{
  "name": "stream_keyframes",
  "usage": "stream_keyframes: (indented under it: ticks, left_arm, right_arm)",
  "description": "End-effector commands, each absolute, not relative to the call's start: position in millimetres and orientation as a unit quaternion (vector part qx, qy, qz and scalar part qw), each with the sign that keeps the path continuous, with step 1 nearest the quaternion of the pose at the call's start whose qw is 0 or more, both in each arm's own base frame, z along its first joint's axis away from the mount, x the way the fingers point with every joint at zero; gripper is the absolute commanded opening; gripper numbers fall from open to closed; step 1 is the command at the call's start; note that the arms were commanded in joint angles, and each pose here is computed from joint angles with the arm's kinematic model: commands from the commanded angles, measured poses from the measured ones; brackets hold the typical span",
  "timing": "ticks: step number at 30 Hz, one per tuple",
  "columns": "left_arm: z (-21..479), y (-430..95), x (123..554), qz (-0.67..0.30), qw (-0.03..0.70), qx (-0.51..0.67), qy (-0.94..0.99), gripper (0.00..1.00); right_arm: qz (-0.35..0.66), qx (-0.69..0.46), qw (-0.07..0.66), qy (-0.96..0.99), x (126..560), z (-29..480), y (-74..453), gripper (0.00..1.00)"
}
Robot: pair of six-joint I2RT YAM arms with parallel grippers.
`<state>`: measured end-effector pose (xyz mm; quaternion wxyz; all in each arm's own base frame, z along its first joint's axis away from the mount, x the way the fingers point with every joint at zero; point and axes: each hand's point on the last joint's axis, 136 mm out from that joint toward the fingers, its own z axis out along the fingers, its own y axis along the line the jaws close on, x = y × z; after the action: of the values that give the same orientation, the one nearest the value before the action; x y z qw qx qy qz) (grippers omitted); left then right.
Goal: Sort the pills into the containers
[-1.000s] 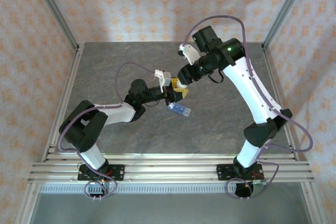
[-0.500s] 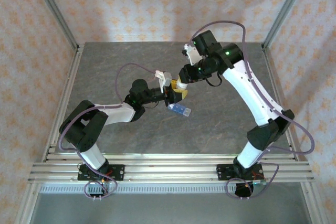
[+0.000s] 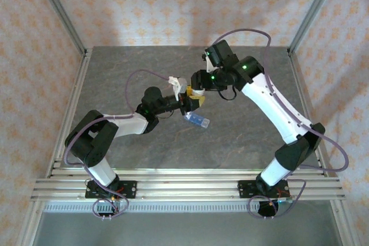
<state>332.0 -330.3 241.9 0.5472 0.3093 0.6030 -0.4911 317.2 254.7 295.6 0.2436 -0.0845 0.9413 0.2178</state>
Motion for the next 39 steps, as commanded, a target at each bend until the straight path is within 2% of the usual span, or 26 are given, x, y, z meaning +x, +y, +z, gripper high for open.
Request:
stream_keyframes:
  ticks: [1, 3, 11, 17, 24, 33, 37, 39]
  left_arm:
    - [285, -335, 319, -0.496, 0.598, 0.343, 0.527, 0.00]
    - [286, -336, 318, -0.498, 0.596, 0.346, 0.526, 0.00]
    - [286, -339, 313, -0.511, 0.584, 0.355, 0.522, 0.00]
    - [288, -339, 311, -0.518, 0.577, 0.359, 0.520, 0.00]
    - [290, -340, 311, -0.521, 0.575, 0.358, 0.519, 0.00]
    - [292, -339, 310, -0.521, 0.576, 0.357, 0.518, 0.00]
    - [291, -339, 310, -0.521, 0.577, 0.358, 0.518, 0.00]
    - [292, -339, 310, -0.521, 0.578, 0.357, 0.517, 0.00]
  right_arm:
    - [0.228, -0.105, 0.280, 0.927, 327, 328, 249, 0.64]
    - [0.242, -0.144, 0.287, 0.916, 322, 343, 248, 0.71]
    - [0.264, -0.286, 0.269, 0.881, 299, 351, 249, 0.72]
    - [0.234, -0.305, 0.227, 0.895, 297, 331, 243, 0.73]
    - [0.220, -0.299, 0.216, 0.903, 301, 317, 240, 0.71]
    - [0.224, -0.293, 0.205, 0.907, 302, 310, 241, 0.58]
    - [0.228, -0.289, 0.202, 0.908, 301, 308, 242, 0.39]
    - [0.235, -0.285, 0.200, 0.907, 300, 307, 243, 0.33]
